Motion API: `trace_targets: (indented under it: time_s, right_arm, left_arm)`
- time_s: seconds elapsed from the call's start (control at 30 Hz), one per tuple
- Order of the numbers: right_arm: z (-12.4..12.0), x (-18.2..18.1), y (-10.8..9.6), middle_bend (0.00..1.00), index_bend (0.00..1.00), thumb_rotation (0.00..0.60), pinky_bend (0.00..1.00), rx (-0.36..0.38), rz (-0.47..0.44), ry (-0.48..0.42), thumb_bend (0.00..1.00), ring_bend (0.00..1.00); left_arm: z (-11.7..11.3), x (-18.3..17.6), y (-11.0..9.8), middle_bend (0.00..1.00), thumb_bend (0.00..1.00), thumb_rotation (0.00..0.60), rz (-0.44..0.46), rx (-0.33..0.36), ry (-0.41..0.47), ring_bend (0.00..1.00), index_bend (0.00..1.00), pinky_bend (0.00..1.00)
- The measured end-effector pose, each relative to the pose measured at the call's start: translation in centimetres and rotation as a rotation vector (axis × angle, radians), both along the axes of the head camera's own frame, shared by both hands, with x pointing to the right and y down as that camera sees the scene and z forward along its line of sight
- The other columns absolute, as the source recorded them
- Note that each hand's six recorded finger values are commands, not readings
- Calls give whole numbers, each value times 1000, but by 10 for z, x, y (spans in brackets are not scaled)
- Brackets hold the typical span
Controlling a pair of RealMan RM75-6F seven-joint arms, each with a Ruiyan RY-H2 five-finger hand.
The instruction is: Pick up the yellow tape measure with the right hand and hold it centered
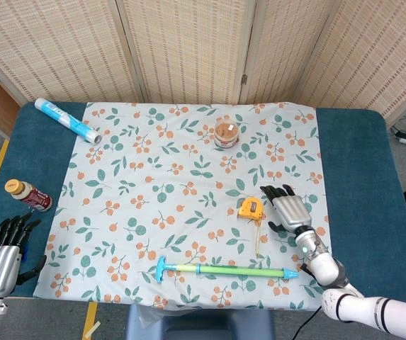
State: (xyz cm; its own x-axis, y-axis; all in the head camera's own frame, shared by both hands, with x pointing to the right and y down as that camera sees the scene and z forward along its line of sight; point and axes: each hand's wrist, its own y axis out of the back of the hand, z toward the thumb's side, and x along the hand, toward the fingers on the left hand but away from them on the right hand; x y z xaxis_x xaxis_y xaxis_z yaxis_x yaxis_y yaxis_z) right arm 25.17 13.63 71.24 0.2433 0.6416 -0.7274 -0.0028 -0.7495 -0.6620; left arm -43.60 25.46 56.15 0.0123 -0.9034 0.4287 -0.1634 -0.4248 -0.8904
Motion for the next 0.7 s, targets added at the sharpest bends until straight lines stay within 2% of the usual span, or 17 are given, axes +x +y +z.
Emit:
trace_targets:
  time_s: [0.3,0.57,0.7]
  right_arm:
    - [27,-31,-3,172,78,600,44,-35,-45,41,362,154]
    - [36,-34,-4,209,151,600,44,-43,-43,55,362,178]
    - [39,-38,-4,237,219,600,44,-44,-41,53,362,194]
  left_arm:
    - [0,-3,1,99,363,600,-9,1,-2,62,193,0]
    - [1,-5,1,99,363,600,-12,0,-4,59,185,0]
    - [2,-5,-1,99,363,600,-13,2,-3,58,179,0]
